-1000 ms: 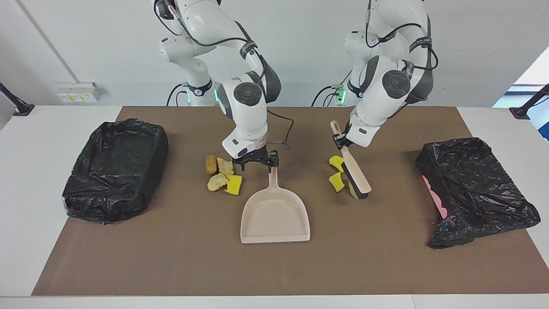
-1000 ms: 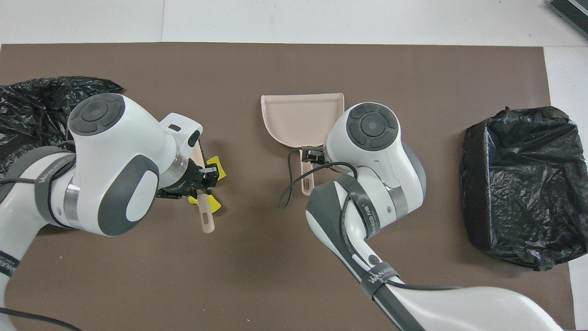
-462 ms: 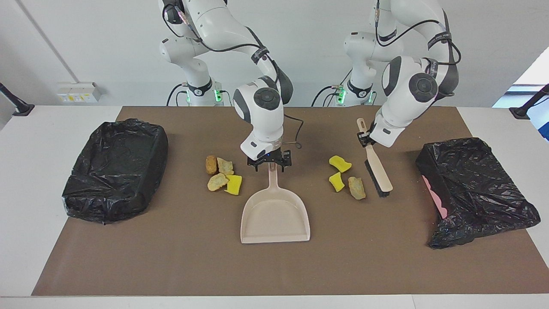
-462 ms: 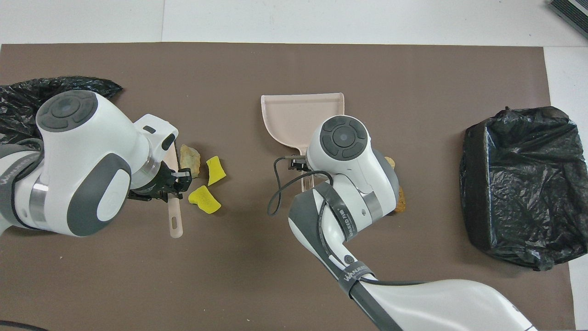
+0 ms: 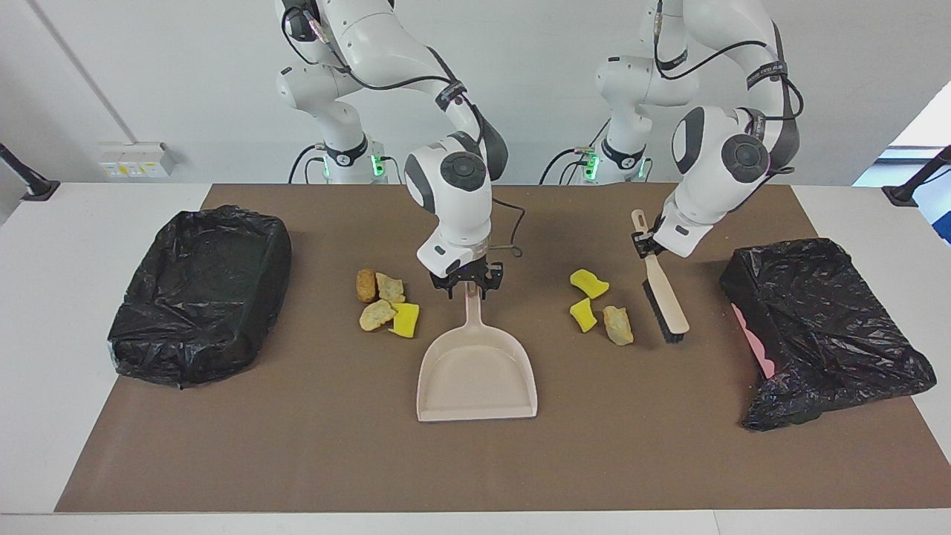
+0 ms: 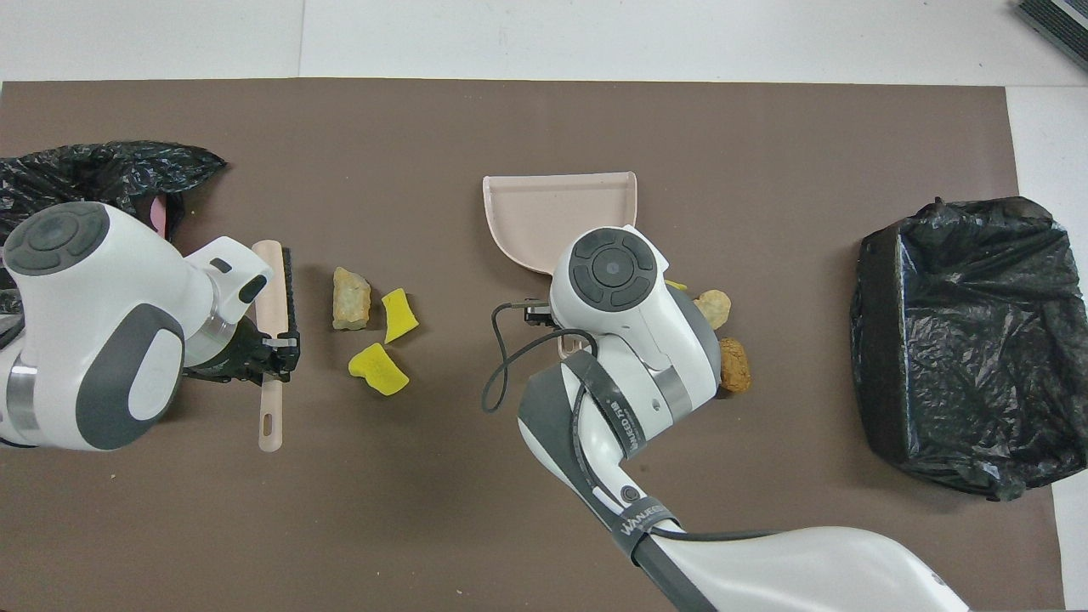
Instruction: Sweep and dump trash in bin
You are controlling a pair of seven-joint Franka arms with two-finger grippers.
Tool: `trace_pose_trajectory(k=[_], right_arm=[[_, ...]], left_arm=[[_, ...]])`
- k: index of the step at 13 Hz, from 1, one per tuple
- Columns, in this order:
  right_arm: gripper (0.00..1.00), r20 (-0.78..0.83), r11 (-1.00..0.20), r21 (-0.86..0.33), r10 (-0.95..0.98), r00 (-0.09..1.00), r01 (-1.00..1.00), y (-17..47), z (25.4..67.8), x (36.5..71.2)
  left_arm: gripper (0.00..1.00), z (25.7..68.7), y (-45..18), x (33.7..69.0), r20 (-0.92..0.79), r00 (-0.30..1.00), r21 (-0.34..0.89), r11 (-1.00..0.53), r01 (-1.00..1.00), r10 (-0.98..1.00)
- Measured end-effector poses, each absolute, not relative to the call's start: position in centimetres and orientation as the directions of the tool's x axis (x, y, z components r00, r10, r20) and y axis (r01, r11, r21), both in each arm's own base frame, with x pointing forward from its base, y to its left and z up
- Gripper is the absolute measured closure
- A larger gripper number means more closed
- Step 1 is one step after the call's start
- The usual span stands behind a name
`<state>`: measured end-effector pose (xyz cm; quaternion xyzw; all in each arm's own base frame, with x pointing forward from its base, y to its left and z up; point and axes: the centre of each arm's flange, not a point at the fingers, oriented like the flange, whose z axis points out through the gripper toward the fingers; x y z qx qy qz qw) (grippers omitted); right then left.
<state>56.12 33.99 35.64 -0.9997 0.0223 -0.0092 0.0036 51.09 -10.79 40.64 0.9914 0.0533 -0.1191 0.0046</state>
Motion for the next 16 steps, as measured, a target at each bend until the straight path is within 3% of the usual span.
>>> trace_pose_trajectory(k=[1, 2, 3, 6, 11, 16], right_arm=[[0.39, 0.018, -0.999, -0.007, -0.045, 0.999, -0.045, 34.0, 35.6, 56.1], [0.56, 0.018, -0.999, -0.007, -0.044, 0.999, -0.044, 34.0, 35.6, 56.1], [0.67, 0.019, -0.999, -0.007, -0.042, 0.999, -0.041, 34.0, 35.6, 56.1], [0.67, 0.032, -1.0, 0.015, -0.009, 0.999, -0.01, 33.8, 35.7, 56.3], [0.67, 0.035, -0.968, -0.009, 0.249, 0.968, 0.249, 30.8, 37.1, 58.0], [0.67, -0.012, -0.753, -0.013, 0.658, 0.753, 0.658, 25.8, 43.1, 57.7]], left_arm=[[0.74, 40.4, -10.7, 50.9, -0.241, 0.965, -0.005, -0.995, 0.105, 0.103], [0.74, 40.0, -10.7, 50.7, -0.247, 0.964, -0.008, -0.995, 0.104, 0.102], [0.74, 39.5, -10.6, 50.4, -0.249, 0.963, -0.009, -0.995, 0.104, 0.103], [0.74, 38.2, -10.4, 49.2, -0.249, 0.963, -0.008, -0.995, 0.104, 0.103], [0.74, 37.1, -10.4, 48.4, -0.246, 0.964, -0.009, -0.995, 0.104, 0.102], [0.74, 35.5, -12.2, 47.3, -0.233, 0.956, -0.035, -0.984, 0.176, 0.179]])
